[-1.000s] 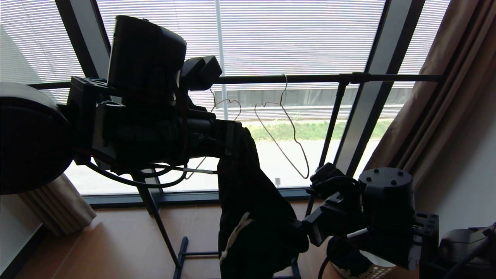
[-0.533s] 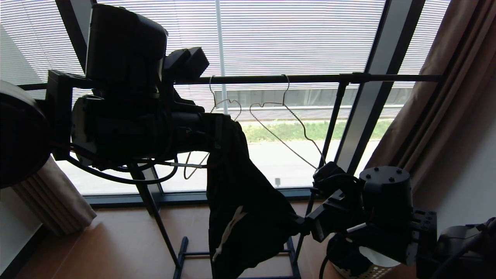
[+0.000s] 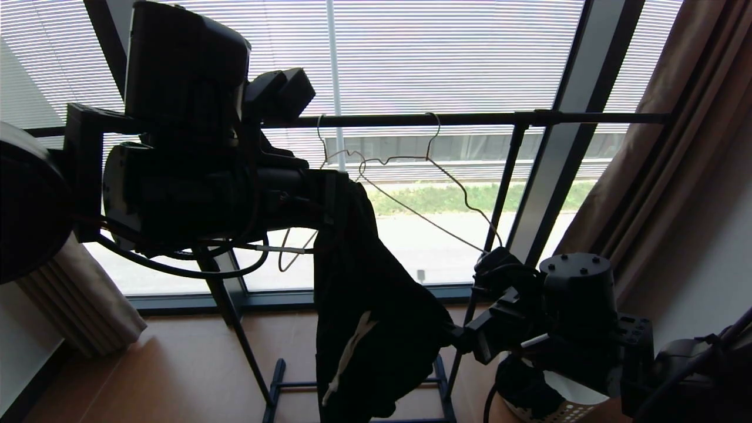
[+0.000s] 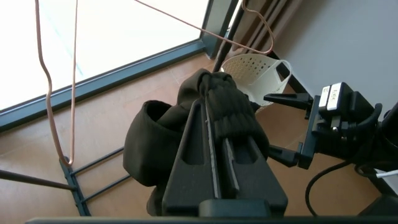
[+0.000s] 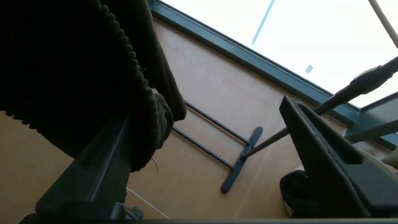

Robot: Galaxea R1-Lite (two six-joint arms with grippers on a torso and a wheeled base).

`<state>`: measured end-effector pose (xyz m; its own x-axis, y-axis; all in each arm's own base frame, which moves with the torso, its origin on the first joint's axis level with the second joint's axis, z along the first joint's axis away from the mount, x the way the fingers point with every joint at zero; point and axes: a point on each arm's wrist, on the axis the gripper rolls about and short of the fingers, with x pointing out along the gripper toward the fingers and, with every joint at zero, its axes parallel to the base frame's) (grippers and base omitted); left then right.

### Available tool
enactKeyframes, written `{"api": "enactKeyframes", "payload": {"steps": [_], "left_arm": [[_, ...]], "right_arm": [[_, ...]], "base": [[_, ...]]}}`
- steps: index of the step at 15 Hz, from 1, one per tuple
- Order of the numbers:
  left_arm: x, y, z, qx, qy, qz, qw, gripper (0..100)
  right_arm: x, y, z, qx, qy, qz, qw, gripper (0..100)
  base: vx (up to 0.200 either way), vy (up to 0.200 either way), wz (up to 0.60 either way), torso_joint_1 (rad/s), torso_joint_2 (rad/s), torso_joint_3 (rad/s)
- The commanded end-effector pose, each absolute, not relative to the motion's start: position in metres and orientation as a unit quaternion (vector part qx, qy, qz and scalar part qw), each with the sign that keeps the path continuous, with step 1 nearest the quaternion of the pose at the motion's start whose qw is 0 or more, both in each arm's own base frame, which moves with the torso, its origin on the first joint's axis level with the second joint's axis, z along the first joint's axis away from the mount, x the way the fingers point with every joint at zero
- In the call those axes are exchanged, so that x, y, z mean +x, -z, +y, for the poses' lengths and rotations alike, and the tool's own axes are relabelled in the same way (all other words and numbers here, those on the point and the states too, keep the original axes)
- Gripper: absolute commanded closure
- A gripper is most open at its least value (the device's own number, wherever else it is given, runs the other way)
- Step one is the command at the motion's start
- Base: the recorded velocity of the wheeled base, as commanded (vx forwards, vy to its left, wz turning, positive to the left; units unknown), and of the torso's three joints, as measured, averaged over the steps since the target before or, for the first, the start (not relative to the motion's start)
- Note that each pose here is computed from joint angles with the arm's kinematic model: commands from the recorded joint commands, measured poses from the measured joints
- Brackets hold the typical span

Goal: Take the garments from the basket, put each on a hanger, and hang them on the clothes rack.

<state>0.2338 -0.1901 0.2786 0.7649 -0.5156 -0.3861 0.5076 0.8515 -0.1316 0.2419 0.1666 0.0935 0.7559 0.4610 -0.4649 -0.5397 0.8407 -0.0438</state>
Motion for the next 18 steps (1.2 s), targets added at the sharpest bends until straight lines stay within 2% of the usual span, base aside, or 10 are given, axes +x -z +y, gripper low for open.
{"api": "enactKeyframes", "payload": {"steps": [1,7,8,12,15,18], "left_arm": [[0.234,-0.277,-0.19,-0.009,0.271,0.211,0.939,100],[0.237,-0.256,-0.186,0.001,0.271,0.246,0.931,100],[0.238,-0.247,-0.184,0.009,0.266,0.259,0.929,0],[0.239,-0.23,-0.166,0.027,0.242,0.284,0.927,0],[0.253,-0.233,-0.141,0.034,0.204,0.274,0.939,0],[0.287,-0.225,-0.133,0.037,0.173,0.255,0.951,0]], "right_arm": [[0.244,-0.096,0.165,-0.085,-0.264,0.219,0.936,100],[0.245,-0.126,0.148,-0.065,-0.243,0.174,0.952,100],[0.244,-0.133,0.144,-0.06,-0.238,0.162,0.956,100],[0.248,-0.156,0.126,-0.045,-0.21,0.125,0.968,100],[0.247,-0.159,0.124,-0.043,-0.207,0.12,0.97,100],[0.246,-0.158,0.124,-0.044,-0.207,0.122,0.97,100]], "base": [[0.0,0.0,0.0,0.0,0.0,0.0],[0.0,0.0,0.0,0.0,0.0,0.0],[0.0,0.0,0.0,0.0,0.0,0.0],[0.0,0.0,0.0,0.0,0.0,0.0],[0.0,0.0,0.0,0.0,0.0,0.0],[0.0,0.0,0.0,0.0,0.0,0.0]]}}
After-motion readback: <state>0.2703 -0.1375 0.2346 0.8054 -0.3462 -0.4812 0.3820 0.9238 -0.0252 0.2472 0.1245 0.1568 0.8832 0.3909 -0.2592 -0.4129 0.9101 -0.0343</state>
